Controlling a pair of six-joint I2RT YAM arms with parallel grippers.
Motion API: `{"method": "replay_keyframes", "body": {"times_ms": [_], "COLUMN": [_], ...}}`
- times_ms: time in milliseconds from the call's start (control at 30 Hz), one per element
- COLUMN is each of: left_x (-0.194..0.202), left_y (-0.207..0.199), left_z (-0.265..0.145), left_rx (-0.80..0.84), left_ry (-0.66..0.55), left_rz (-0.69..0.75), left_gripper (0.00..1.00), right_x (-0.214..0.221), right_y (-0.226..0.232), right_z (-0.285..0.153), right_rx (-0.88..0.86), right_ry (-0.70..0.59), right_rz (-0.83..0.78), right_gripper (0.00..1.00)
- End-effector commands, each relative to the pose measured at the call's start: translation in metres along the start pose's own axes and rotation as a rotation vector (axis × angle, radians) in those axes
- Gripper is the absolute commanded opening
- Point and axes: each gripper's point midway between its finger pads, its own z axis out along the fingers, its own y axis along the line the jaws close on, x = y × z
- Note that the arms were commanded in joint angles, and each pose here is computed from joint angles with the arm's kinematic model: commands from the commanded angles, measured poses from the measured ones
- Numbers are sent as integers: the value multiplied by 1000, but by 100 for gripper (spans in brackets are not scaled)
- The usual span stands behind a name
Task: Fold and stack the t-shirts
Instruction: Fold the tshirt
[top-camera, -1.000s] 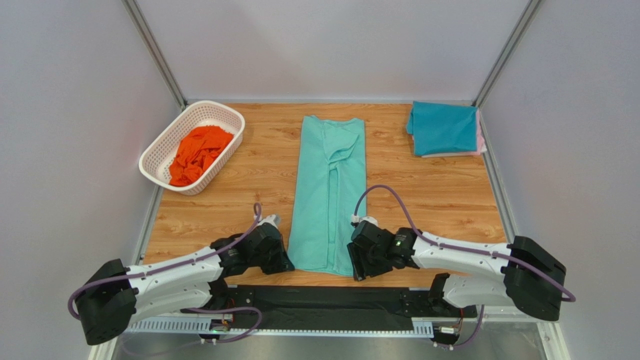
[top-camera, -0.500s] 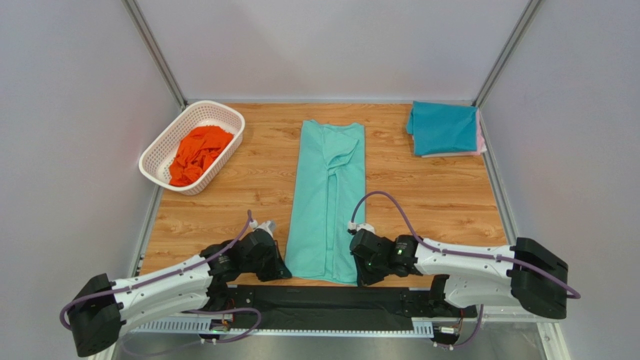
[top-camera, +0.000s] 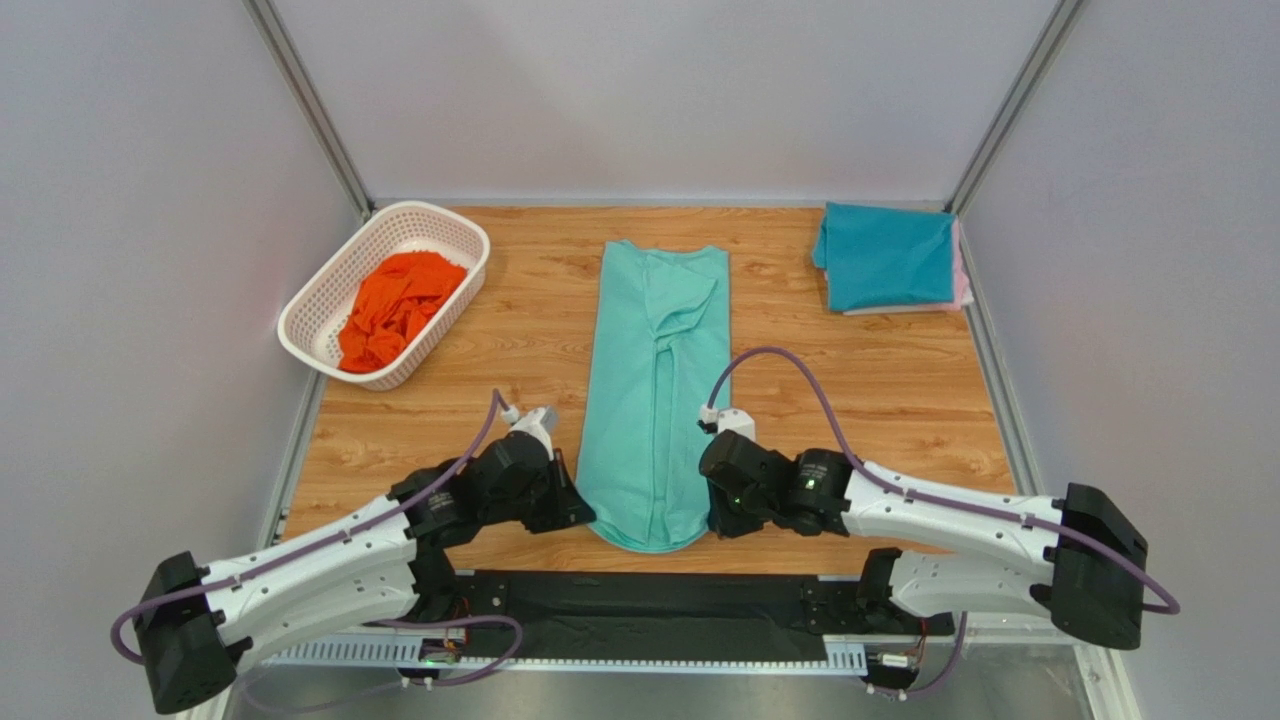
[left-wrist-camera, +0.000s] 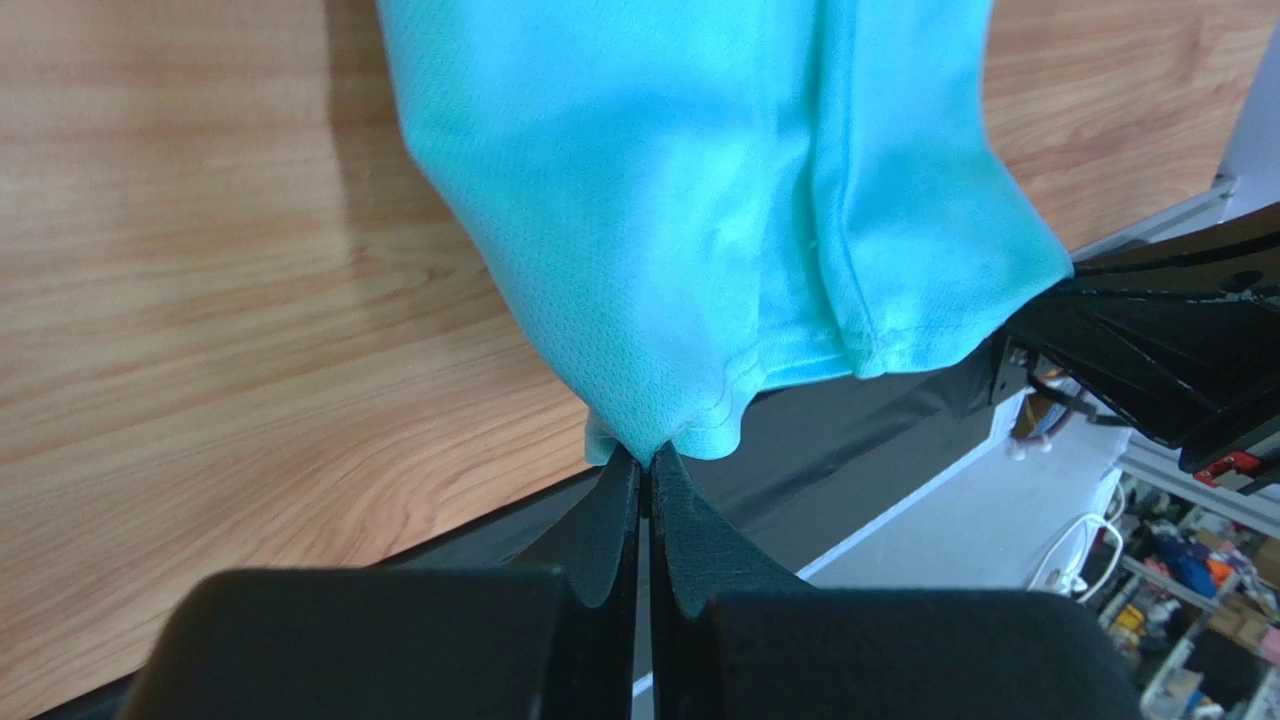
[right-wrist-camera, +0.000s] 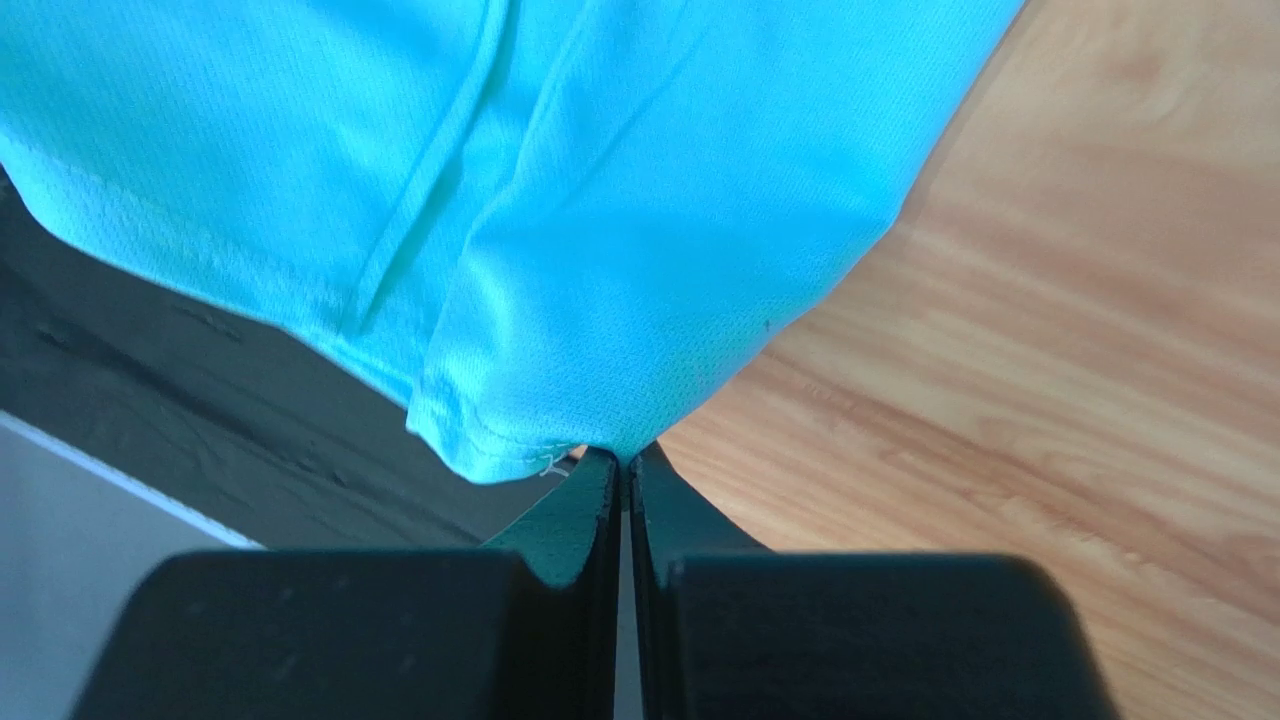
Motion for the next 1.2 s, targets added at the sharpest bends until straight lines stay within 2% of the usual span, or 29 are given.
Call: {"method": "replay_keyframes", "body": {"times_ms": [0, 233, 367, 667, 1167], "left_x": [-35, -85, -107, -163, -232], "left_y": [-18, -44, -49, -64, -60], "left_z": [-6, -12, -6, 10, 53], "left_rx": [-4, -20, -37, -32, -8], "left_ry": [-108, -185, -181, -186, -142], "left_rz": [64, 119, 135, 160, 132], "left_gripper": [0, 0, 0, 0, 0], "right_x": [-46, -119, -146, -188, -250], "right_y": [0, -2, -7, -32, -72], "right_z": [-14, -26, -30, -20, 3], "right_rx": [36, 69, 66, 82, 117], "right_ry": [-148, -277, -315, -318, -314], "right_rz": [-50, -47, -35, 10, 42], "right_gripper": [0, 0, 0, 0, 0]}}
